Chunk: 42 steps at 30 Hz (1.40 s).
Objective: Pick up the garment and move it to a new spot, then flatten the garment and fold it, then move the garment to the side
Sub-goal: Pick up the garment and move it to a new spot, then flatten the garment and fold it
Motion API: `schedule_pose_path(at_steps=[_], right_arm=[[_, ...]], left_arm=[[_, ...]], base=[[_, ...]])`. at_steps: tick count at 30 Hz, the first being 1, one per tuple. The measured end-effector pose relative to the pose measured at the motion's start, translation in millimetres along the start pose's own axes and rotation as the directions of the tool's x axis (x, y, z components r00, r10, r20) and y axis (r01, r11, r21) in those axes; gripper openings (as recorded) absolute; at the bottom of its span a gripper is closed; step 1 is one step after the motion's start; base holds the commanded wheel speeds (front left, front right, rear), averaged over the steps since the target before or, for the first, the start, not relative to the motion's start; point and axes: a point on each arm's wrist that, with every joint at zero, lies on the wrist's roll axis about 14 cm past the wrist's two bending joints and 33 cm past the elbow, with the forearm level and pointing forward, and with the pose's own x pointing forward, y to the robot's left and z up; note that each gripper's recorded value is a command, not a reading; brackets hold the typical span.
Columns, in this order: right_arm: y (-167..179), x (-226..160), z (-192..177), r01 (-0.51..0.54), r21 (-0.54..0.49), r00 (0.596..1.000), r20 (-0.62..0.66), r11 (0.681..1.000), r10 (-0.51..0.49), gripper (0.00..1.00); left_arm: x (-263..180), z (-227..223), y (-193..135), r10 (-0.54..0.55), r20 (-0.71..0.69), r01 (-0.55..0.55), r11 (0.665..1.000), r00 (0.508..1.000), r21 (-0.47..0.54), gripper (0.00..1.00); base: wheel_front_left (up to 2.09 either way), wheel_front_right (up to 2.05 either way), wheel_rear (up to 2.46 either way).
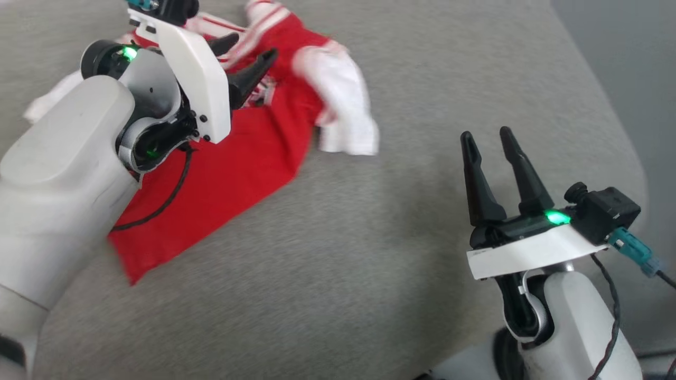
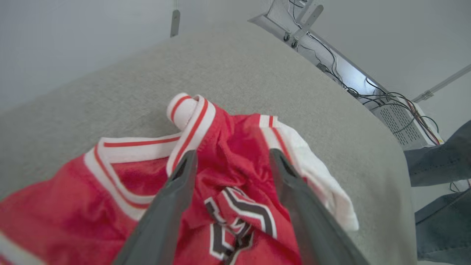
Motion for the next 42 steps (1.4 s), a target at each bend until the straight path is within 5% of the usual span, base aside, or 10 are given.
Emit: schedule_pose_path(at_steps=[6, 15, 23, 24, 25, 28, 32, 33, 39, 42], right_arm=[[28, 17, -7, -0.092, -0.047, 0.996, -0.006, 0.995, 0.092, 1.00], [57, 17, -15, -0.179, -0.101, 0.984, -0.023, 0.979, 0.178, 1.00], [74, 4, -23, -0.228, -0.126, 0.974, -0.046, 0.966, 0.224, 1.00], [78, -1, -25, -0.242, -0.128, 0.970, -0.052, 0.962, 0.237, 1.00], [78, -1, -25, -0.242, -0.128, 0.970, -0.052, 0.962, 0.237, 1.00], [85, -12, -24, -0.263, -0.127, 0.965, -0.050, 0.956, 0.259, 1.00], [87, -19, -21, -0.272, -0.128, 0.962, -0.044, 0.954, 0.269, 1.00], [90, -21, -17, -0.280, -0.129, 0.960, -0.034, 0.951, 0.278, 1.00], [96, -25, -8, -0.301, -0.144, 0.953, -0.011, 0.943, 0.302, 1.00], [98, -26, -5, -0.309, -0.149, 0.950, -0.004, 0.939, 0.312, 1.00]], left_arm=[[-55, 8, 15, 0.077, 0.141, -0.077, 0.997, 0.987, -0.007, 1.00], [-155, -61, 46, 0.344, 0.237, -0.314, 0.936, 0.908, -0.157, 1.00], [-234, -93, 53, 0.566, 0.293, -0.482, 0.818, 0.771, -0.313, 1.00], [-264, -87, 55, 0.624, 0.344, -0.531, 0.780, 0.702, -0.331, 1.00], [-264, -87, 55, 0.624, 0.344, -0.531, 0.780, 0.702, -0.331, 1.00], [-318, -104, 44, 0.723, 0.387, -0.632, 0.689, 0.572, -0.354, 1.00], [-350, -117, 29, 0.762, 0.419, -0.706, 0.633, 0.494, -0.319, 1.00], [-369, -128, 18, 0.789, 0.428, -0.734, 0.591, 0.440, -0.335, 1.00], [-416, -141, -4, 0.833, 0.468, -0.818, 0.473, 0.295, -0.326, 1.00], [-427, -149, -14, 0.838, 0.475, -0.846, 0.440, 0.267, -0.302, 1.00]], base=[[0.00, 0.00, 0.00], [0.00, 0.00, 0.00], [0.00, 0.00, 0.00], [0.00, 0.00, 0.00], [0.00, 0.00, 0.00], [0.00, 0.00, 0.00], [0.00, 0.00, 0.00], [0.00, 0.00, 0.00], [0.00, 0.00, 0.00], [0.00, 0.00, 0.00]])
